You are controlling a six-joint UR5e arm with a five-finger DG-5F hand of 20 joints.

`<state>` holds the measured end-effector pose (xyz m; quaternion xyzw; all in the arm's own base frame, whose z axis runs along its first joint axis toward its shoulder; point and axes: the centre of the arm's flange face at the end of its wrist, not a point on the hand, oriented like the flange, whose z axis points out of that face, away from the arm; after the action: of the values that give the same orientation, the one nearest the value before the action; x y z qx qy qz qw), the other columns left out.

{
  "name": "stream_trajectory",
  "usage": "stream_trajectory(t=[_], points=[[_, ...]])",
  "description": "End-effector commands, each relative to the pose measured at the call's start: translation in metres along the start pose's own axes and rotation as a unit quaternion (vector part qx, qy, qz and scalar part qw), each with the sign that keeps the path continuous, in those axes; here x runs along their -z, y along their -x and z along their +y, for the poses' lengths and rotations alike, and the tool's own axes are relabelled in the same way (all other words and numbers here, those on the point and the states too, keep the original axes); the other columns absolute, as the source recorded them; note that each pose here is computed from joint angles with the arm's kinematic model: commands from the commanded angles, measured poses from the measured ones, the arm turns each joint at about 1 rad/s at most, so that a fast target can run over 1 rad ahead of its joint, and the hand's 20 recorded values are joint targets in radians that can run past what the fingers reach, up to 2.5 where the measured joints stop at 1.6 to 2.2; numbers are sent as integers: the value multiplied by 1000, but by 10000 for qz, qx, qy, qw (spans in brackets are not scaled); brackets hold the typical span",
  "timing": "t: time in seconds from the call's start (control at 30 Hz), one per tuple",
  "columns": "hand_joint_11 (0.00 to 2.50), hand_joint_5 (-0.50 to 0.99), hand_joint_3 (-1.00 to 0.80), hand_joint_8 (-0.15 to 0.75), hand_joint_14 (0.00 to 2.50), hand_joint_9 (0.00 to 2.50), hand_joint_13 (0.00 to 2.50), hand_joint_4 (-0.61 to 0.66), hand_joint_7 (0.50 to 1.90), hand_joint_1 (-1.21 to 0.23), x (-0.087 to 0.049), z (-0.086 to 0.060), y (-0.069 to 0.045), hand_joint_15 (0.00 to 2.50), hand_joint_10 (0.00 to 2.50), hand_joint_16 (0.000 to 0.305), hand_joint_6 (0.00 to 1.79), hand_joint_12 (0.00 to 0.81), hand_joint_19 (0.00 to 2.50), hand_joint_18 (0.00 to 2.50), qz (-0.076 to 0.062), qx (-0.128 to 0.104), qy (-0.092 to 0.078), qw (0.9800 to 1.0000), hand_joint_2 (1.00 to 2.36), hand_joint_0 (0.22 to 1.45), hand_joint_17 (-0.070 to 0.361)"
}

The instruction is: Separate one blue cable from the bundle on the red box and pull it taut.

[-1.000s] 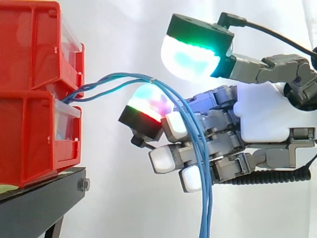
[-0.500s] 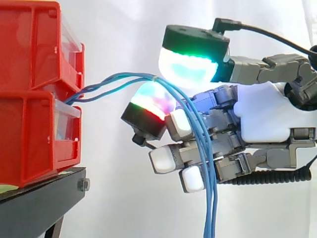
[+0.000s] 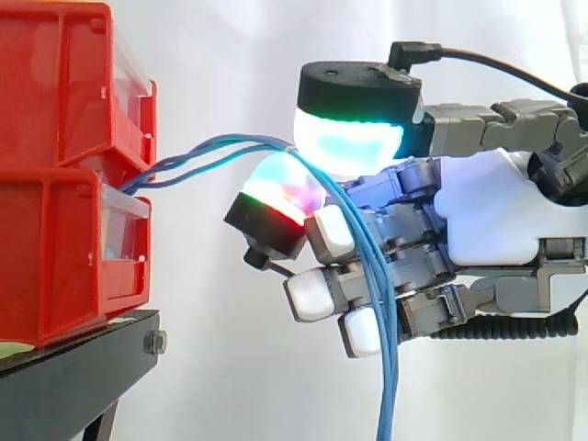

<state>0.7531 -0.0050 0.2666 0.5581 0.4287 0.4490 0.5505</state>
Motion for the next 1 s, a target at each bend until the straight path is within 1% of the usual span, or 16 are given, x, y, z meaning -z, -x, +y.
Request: stream_trajectory(t=[0.0, 0.13, 0.17, 0.2, 0.27, 0.3, 0.47, 0.7, 0.77, 0.8, 0.87, 0.97], points=[[622, -173, -110, 356, 12, 1025, 964, 182, 1045, -887, 0, 0, 0, 409, 15, 53, 831, 383, 601, 805, -1, 6, -13, 10000, 1023, 633, 120], [624, -163, -193, 366, 13, 1070, 968, 191, 1113, -829, 0, 0, 0, 416, 15, 53, 831, 385, 599, 808, -1, 10, -19, 10000, 1019, 591, 120], [622, -160, -203, 368, 13, 1076, 972, 188, 1126, -801, 0, 0, 1, 413, 15, 53, 834, 386, 610, 811, -16, 10, -19, 10000, 1019, 583, 120], [616, -148, -227, 374, 12, 1099, 982, 196, 1145, -743, 0, 0, 1, 419, 15, 53, 829, 387, 617, 809, -31, 10, -19, 10000, 1017, 577, 119], [613, -135, -252, 383, 11, 1136, 996, 203, 1161, -689, 0, 0, 1, 422, 17, 53, 820, 391, 625, 812, -39, 10, -18, 10000, 1015, 576, 120], [615, -129, -261, 381, 12, 1141, 997, 203, 1185, -675, 0, 0, 1, 425, 18, 54, 814, 388, 621, 827, -39, 2, -18, 10000, 1016, 577, 121], [611, -120, -313, 381, 11, 1162, 1013, 201, 1197, -648, 1, -1, 0, 422, 16, 53, 806, 390, 627, 832, -32, 13, -26, 10000, 1013, 586, 120], [620, -111, -338, 384, 12, 1193, 1027, 201, 1221, -647, 1, -1, 0, 424, 16, 53, 797, 386, 620, 835, -32, 6, -26, 10000, 1012, 592, 118], [632, -121, -324, 382, 12, 1187, 1034, 212, 1231, -701, 1, -1, -1, 427, 16, 53, 806, 388, 610, 849, -24, 17, -33, 10000, 1013, 594, 119], [630, -125, -320, 381, 12, 1183, 1035, 216, 1219, -712, 1, -1, 0, 427, 16, 52, 813, 388, 610, 836, -32, 13, -26, 10000, 1013, 595, 118], [654, -150, -282, 375, 13, 1135, 1014, 227, 1182, -783, 1, -1, 0, 422, 16, 53, 839, 390, 609, 840, -32, 17, -32, 10000, 1015, 599, 119], [647, -165, -269, 371, 12, 1073, 989, 238, 1152, -813, 1, -1, 0, 426, 18, 54, 850, 389, 610, 813, -32, 9, -32, 10000, 1016, 601, 121]])
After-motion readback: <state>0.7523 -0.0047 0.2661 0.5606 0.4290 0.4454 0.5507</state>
